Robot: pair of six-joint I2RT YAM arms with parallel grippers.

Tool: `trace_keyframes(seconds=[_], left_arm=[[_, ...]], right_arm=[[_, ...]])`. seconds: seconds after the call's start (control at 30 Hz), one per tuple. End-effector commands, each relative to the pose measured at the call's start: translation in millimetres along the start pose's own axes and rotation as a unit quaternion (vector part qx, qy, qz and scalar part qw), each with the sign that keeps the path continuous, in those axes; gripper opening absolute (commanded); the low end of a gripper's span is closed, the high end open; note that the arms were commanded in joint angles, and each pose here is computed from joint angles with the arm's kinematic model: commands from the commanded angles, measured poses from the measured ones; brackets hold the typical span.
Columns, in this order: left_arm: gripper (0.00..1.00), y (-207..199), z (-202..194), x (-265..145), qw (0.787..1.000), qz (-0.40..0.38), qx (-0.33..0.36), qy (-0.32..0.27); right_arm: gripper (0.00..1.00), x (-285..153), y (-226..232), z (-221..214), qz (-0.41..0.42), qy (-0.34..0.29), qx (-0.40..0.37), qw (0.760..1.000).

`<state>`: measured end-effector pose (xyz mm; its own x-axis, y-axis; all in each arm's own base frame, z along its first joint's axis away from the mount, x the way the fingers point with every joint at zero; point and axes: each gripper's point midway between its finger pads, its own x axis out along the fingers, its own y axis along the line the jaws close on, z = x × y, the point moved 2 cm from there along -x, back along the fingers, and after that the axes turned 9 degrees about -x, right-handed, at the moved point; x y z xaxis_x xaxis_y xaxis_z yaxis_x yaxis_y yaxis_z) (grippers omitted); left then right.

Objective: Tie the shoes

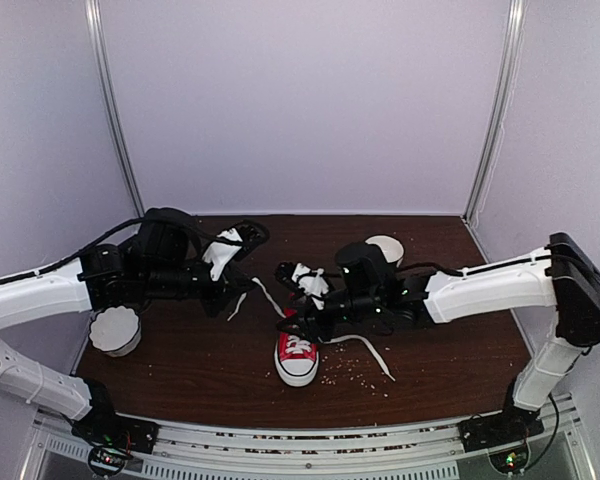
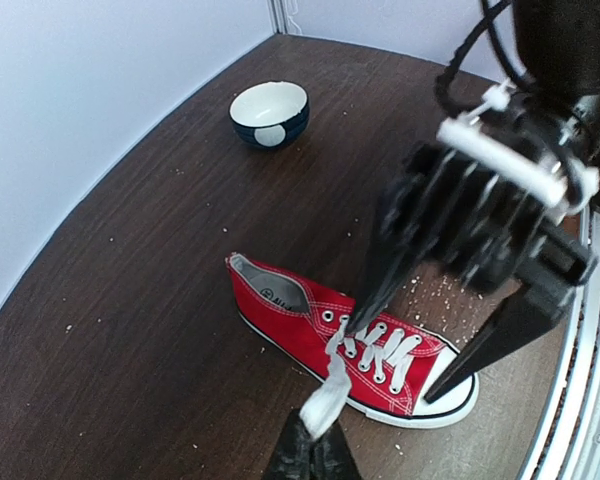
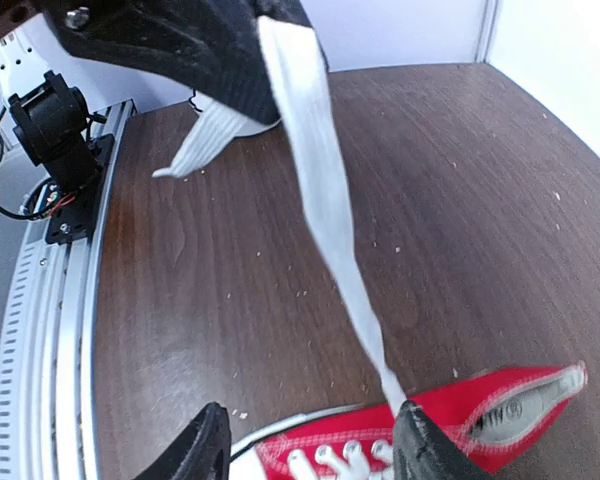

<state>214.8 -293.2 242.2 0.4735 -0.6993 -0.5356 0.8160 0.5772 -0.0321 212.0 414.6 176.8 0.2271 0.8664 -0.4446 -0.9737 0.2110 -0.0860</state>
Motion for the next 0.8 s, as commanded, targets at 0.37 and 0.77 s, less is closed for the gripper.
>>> trace_keyframes(seconds=[0.37,0.77], left_arm=[[0.0,6.0,19.9,-18.8,0.999,0.027,0.013,-0.045],[0.0,8.4,18.4,-23.5,0.998,0.035,0.006,-0.054]], right_arm=[[0.29,32.3,-40.2,12.8,-0.01,-0.072,-0.019,0.997],[0.09,35.9,-50.2,-14.9,-0.033,-0.035,0.022,0.999]])
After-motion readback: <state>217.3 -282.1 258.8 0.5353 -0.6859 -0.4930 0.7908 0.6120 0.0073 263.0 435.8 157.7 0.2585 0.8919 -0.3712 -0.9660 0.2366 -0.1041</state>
